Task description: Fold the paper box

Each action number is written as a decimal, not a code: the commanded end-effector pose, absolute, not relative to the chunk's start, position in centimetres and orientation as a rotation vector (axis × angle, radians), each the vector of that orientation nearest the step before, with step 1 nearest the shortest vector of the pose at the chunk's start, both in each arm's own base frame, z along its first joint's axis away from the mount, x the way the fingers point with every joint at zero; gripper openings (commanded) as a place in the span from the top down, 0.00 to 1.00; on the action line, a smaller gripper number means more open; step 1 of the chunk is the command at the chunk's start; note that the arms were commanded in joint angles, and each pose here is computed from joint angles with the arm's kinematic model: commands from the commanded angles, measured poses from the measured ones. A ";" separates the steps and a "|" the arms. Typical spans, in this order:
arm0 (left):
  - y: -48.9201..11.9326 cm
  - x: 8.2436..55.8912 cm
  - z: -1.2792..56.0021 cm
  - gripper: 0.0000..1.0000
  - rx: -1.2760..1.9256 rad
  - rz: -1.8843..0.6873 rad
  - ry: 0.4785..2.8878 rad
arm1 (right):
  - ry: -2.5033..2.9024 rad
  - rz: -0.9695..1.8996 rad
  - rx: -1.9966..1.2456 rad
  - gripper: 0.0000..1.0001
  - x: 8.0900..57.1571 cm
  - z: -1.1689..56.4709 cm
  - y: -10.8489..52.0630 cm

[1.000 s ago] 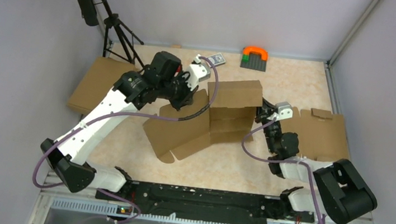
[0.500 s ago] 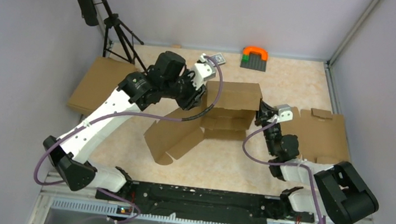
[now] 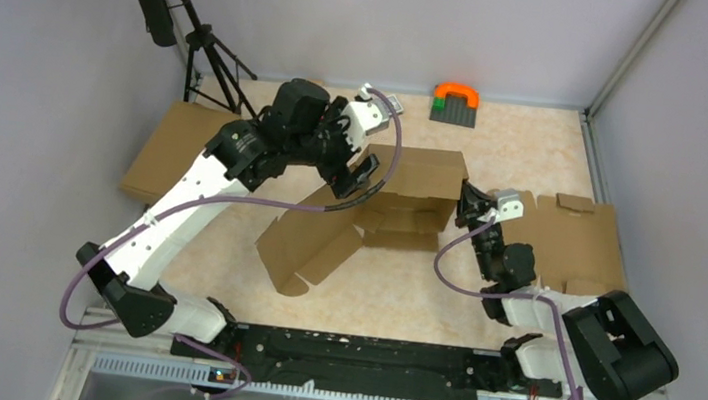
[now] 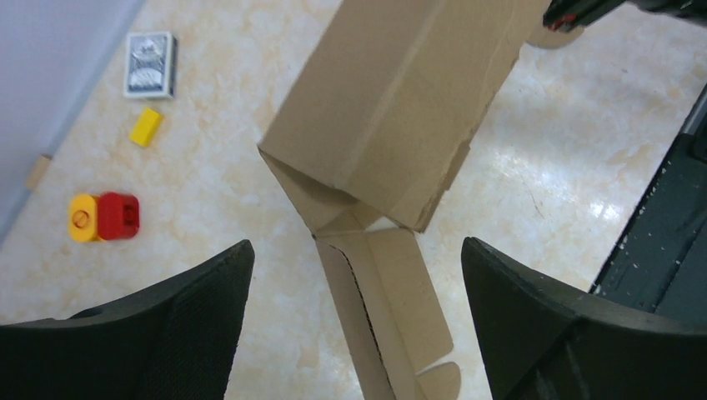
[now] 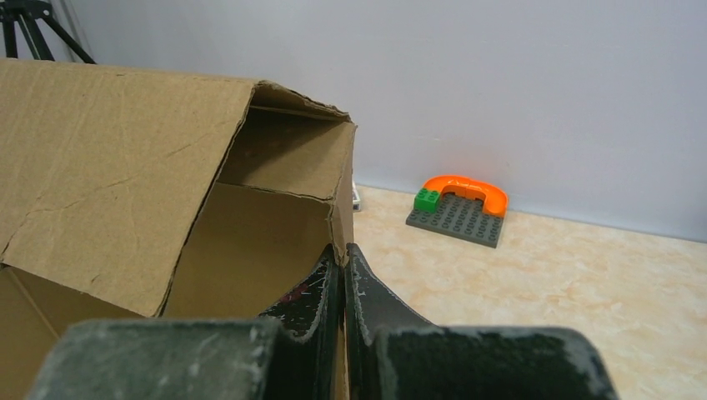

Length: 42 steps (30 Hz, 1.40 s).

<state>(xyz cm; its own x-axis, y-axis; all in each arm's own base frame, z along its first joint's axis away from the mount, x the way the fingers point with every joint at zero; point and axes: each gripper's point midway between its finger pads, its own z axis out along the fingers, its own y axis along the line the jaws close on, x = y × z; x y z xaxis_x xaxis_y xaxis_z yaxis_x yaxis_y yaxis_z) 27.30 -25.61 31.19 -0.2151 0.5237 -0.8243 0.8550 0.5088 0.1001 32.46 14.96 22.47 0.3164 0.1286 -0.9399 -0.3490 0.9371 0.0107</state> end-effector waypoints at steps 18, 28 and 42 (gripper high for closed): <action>-32.8 31.5 29.7 0.13 1.509 -0.219 1.578 | 1.232 0.357 -0.263 1.00 32.0 21.9 16.2; -32.8 31.9 27.0 0.40 1.544 -0.026 1.534 | 1.243 0.377 -0.274 1.00 32.0 21.8 16.6; -32.6 31.5 30.2 0.03 1.443 0.101 1.380 | 1.278 0.362 -0.259 1.00 32.5 21.8 16.5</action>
<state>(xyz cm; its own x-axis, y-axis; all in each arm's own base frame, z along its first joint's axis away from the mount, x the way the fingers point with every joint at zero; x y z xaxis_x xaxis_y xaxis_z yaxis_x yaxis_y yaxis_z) 31.36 -33.03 25.39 0.2604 0.8017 -0.5381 0.7352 0.1966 0.6487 32.44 15.58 22.45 0.2847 0.1241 -0.9505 -0.3778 0.9259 0.0078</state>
